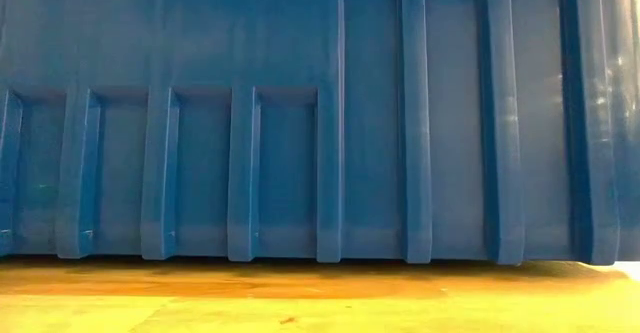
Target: Sort blocks
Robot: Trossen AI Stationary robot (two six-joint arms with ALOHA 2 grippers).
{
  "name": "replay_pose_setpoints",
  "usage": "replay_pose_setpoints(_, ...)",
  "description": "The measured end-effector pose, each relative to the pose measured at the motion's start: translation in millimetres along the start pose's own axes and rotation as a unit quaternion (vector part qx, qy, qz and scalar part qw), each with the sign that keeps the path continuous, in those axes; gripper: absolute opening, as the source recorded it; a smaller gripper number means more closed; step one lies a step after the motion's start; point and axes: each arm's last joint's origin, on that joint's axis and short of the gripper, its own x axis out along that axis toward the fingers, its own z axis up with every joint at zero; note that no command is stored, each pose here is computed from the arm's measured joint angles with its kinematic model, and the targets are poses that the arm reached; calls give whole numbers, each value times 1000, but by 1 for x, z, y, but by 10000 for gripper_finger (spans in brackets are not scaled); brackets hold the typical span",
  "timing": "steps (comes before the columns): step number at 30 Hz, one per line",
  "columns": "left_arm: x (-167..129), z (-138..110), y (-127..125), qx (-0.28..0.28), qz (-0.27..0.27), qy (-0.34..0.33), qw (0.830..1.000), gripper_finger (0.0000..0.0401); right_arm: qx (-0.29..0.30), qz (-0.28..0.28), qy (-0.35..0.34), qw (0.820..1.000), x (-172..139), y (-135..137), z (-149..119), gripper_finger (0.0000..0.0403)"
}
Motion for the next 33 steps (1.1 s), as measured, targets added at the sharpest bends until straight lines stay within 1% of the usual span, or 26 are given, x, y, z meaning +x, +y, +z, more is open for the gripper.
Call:
replay_pose_setpoints(2,19,-7,-8,-8,9,47,999,2,-9,-10,16,1000,12,9,-2,0)
replay_pose_setpoints(5,44,-17,-16,-25,23,95,995,1,-23,-39,55,997,24,19,-9,0)
replay_pose_setpoints(7,55,-22,-18,-43,42,110,992,1,-22,-64,79,995,33,20,-14,0)
replay_pose_setpoints(11,70,-29,-18,-76,97,127,984,1,-9,-118,84,989,59,15,-20,0)
replay_pose_setpoints(15,66,-31,-15,-95,146,118,978,0,2,-197,89,976,81,2,-27,0)
replay_pose_setpoints(17,60,-34,-14,-94,170,106,975,0,8,-218,80,973,87,-4,-28,0)
replay_pose_setpoints(20,45,-43,-13,-93,203,78,972,0,15,-223,57,973,95,-11,-26,0)
replay_pose_setpoints(22,32,-52,-12,-97,217,61,969,0,18,-221,59,973,98,-14,-28,0)
replay_pose_setpoints(24,20,-65,-11,-123,225,55,965,0,21,-215,64,974,100,-16,-29,0)
replay_pose_setpoints(26,12,-74,-8,-183,225,44,956,0,19,-215,68,974,101,-16,-30,0)
replay_pose_setpoints(27,9,-78,-7,-215,212,31,953,0,20,-215,66,974,101,-16,-30,0)
replay_pose_setpoints(28,8,-82,-7,-237,186,32,953,0,20,-215,66,974,101,-16,-30,0)
replay_pose_setpoints(30,9,-83,-7,-264,147,39,953,0,19,-210,68,975,101,-16,-30,0)
replay_pose_setpoints(33,18,-87,-7,-272,96,66,955,0,20,-201,69,977,101,-15,-30,0)
